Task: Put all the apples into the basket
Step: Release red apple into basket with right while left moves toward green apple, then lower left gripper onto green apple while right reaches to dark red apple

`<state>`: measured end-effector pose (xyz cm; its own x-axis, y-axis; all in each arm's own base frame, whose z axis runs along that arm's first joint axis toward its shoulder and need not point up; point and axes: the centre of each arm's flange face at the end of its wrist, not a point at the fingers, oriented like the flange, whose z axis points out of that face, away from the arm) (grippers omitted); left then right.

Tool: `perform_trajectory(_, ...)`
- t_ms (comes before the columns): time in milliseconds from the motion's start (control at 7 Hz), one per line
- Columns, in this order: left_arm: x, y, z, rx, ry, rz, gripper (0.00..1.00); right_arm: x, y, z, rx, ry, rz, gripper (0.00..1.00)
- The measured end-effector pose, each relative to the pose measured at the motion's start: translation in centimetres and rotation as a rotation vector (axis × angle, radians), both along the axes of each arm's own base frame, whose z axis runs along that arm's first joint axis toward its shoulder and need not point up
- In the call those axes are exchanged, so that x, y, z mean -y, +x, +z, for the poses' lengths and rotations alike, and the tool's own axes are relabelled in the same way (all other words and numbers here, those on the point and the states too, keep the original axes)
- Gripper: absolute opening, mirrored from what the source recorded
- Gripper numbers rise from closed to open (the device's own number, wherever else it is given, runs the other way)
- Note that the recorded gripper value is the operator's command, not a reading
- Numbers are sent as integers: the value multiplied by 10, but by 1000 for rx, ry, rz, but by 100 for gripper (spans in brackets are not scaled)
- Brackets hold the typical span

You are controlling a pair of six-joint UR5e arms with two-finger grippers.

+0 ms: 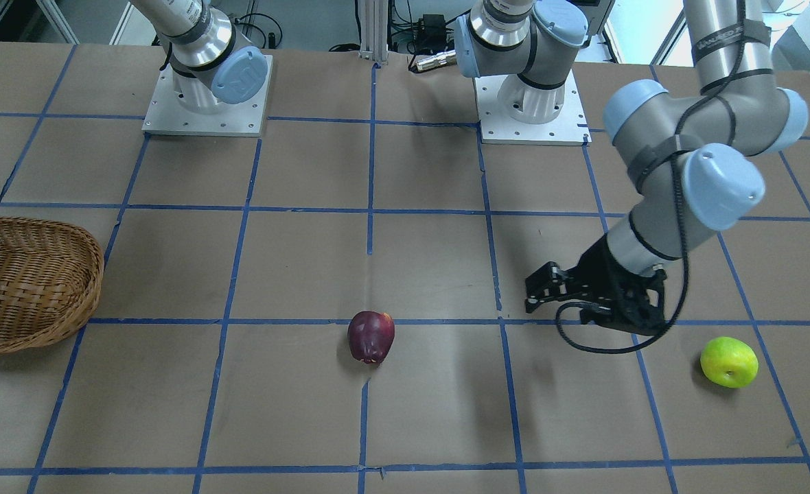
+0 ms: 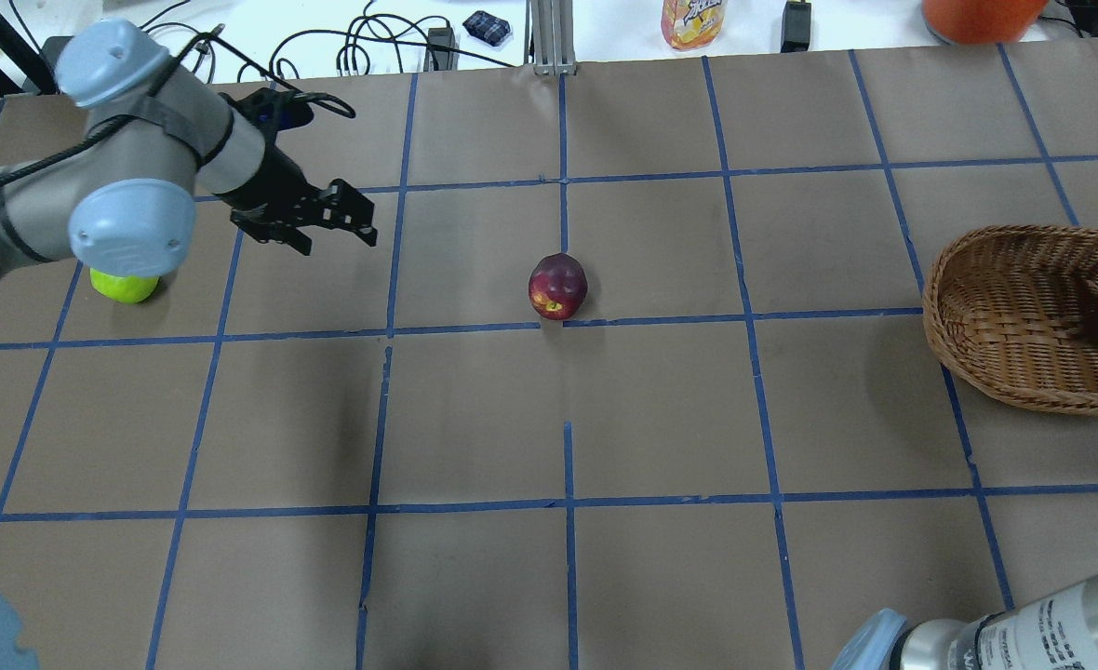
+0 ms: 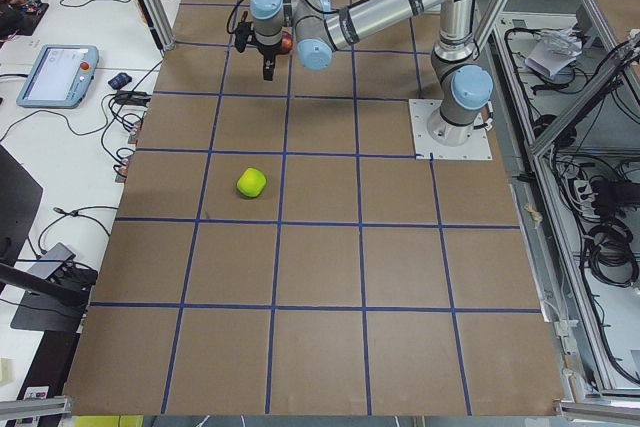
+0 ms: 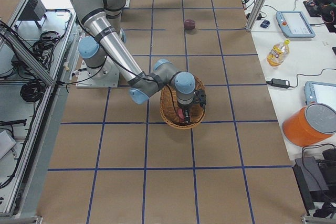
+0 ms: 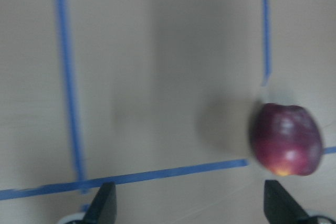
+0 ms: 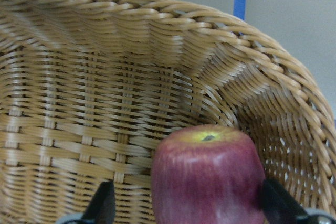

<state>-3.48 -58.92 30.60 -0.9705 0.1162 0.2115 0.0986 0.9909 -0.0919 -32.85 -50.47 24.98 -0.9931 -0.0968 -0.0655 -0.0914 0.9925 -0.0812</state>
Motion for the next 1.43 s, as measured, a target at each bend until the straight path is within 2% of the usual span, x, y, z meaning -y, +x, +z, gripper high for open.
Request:
perform_trajectory(286,5,97,0,205,9,-137,100,16,25,45,71,68,38,100)
perform_trajectory(571,20,180,-2,297,31,-197,100,52,100,73,90,131,101,100)
perform_trajectory(714,29,208,-12,317,49,-231,100,65,141,82,80,141,117,100)
perform_trajectory(1000,35,258,-41,313,74,-210,100,83,241,101,40,157,40,100)
perform_trajectory(1286,42,283,-71,285,94,-188,100,91,370,105,-3,159,-87,100)
perform_trajectory(1429,47,286,-84,255,90,-186,100,91,430,100,-8,143,-146,100)
